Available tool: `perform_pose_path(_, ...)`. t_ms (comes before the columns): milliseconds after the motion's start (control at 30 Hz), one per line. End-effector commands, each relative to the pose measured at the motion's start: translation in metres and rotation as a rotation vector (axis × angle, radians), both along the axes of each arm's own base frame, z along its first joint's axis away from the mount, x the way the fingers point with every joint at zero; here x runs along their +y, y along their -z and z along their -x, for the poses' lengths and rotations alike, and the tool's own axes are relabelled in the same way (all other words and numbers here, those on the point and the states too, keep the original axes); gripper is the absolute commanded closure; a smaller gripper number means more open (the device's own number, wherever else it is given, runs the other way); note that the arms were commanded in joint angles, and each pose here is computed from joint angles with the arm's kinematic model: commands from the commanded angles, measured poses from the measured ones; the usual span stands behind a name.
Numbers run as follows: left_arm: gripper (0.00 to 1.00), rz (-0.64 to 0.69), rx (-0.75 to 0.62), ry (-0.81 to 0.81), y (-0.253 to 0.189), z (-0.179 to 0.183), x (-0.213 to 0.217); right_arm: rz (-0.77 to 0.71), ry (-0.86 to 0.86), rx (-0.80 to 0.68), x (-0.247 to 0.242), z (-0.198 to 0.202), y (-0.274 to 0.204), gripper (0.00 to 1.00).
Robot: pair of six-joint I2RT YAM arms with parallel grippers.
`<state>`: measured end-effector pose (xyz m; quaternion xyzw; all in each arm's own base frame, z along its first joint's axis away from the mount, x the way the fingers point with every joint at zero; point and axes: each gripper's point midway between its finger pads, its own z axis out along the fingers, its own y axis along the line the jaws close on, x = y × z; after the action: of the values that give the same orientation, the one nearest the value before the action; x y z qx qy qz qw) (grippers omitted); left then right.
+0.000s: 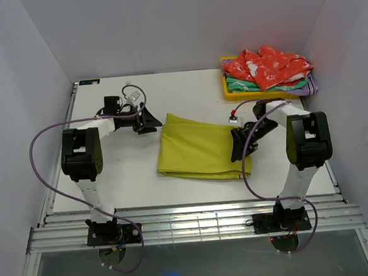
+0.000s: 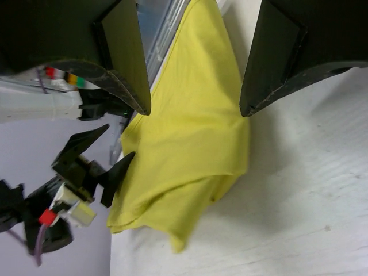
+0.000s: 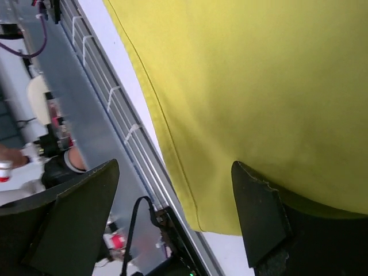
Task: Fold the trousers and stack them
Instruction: Fold the trousers, then neatly place the folded trousers to the corner
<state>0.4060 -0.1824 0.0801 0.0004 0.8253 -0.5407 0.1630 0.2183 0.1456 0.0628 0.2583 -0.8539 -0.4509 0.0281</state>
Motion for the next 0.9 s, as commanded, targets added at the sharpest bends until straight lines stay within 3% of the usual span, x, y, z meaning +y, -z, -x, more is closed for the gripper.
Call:
perform_pose_path(0,0.26,-0.123,-0.334,0.079,-0.098,0.014,-0.002,0.0,-0.03,-0.261,-0.003,-0.034,-0.051,0.15)
perform_pose_path(67,0.24,-0.267,-0.446,0.024,-0.122,0.017,-0.003,0.0,-0.001,-0.311,-0.001,-0.04,-0.07,0.15)
perform_pose_path(133,0.16,-0.385,-0.523,-0.039,-0.14,0.024,-0.009,0.017,0.02,-0.352,-0.002,-0.047,-0.076,0.15)
perform_pose_path(200,0.14,-0.488,-0.518,-0.075,-0.137,0.033,-0.018,0.047,0.055,-0.357,-0.005,-0.047,-0.079,0.1)
perform_pose_path(233,0.14,-0.512,-0.529,-0.04,-0.136,0.049,-0.045,0.065,0.07,-0.358,-0.007,-0.048,-0.075,0.06)
perform_pose_path(300,0.07,-0.674,-0.527,-0.134,-0.125,0.054,-0.046,0.126,0.128,-0.335,-0.014,-0.049,-0.071,0.03)
perform_pose_path(367,0.02,-0.711,-0.519,-0.13,-0.116,0.073,-0.069,0.177,0.192,-0.324,-0.025,-0.05,-0.06,0.02)
perform_pose_path(500,0.02,-0.83,-0.397,-0.133,-0.071,0.089,-0.087,0.234,0.291,-0.295,-0.041,-0.047,-0.043,0.02)
perform_pose_path(567,0.02,-0.821,-0.362,-0.116,-0.061,0.101,-0.108,0.246,0.324,-0.294,-0.046,-0.046,-0.038,0.02)
perform_pose_path(733,0.02,-0.931,-0.222,-0.161,-0.016,0.099,-0.139,0.238,0.416,-0.288,-0.068,-0.058,-0.043,0.02)
perform_pose_path(767,0.02,-0.916,-0.232,-0.18,-0.025,0.09,-0.153,0.238,0.423,-0.287,-0.071,-0.059,-0.044,0.02)
perform_pose_path(867,0.02,-0.98,-0.188,-0.176,0.002,0.09,-0.171,0.243,0.446,-0.289,-0.08,-0.061,-0.045,0.02)
